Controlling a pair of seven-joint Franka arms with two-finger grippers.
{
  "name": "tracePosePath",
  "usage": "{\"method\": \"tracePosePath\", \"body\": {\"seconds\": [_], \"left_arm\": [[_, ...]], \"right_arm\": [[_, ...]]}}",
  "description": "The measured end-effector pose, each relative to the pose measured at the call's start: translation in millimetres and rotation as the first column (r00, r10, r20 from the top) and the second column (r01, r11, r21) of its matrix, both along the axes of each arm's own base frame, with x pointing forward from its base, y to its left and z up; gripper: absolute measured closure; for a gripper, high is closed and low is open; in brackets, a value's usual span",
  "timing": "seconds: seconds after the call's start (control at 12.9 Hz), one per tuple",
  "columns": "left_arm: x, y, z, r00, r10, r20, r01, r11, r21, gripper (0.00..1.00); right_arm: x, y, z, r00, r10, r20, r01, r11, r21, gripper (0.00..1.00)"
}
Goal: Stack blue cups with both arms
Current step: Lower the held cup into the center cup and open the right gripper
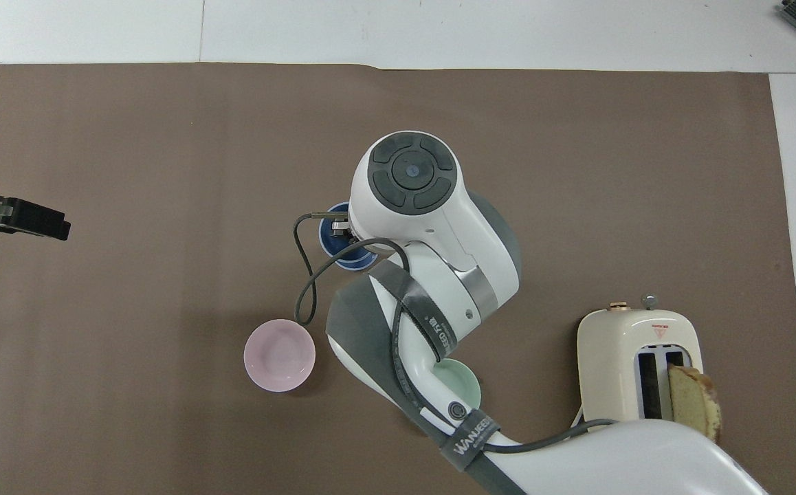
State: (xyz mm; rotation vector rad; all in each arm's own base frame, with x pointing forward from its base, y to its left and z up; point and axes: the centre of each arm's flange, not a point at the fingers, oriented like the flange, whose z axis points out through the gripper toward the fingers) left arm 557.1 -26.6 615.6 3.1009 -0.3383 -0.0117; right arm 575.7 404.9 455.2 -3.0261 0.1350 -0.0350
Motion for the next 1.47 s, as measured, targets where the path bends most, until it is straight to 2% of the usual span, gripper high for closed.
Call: {"method": "tracePosePath", "body": {"seconds": [0.23, 0.54, 1.47], "left_arm": [[0.0, 0.0, 0.0, 1.000, 0.000, 0.000, 0.000, 1.000, 0.000, 0.00], [0.0, 0.0, 0.4, 1.000, 0.000, 0.001, 0.000, 1.000, 0.000, 0.00], [0.0, 0.0, 0.4, 1.000, 0.000, 0.001, 0.000, 1.000, 0.000, 0.00]], "right_arm": [[-0.1, 0.4, -6.5, 1.000, 0.001, -0.008, -0.001, 1.000, -0.006, 0.96], [5.3, -2.2, -16.3, 1.000, -0.009, 0.004, 0.009, 1.000, 0.001, 0.96], [1.9, -1.6, -52.7, 1.000, -0.004, 0.008, 0.004, 1.000, -0.002, 0.96]]}}
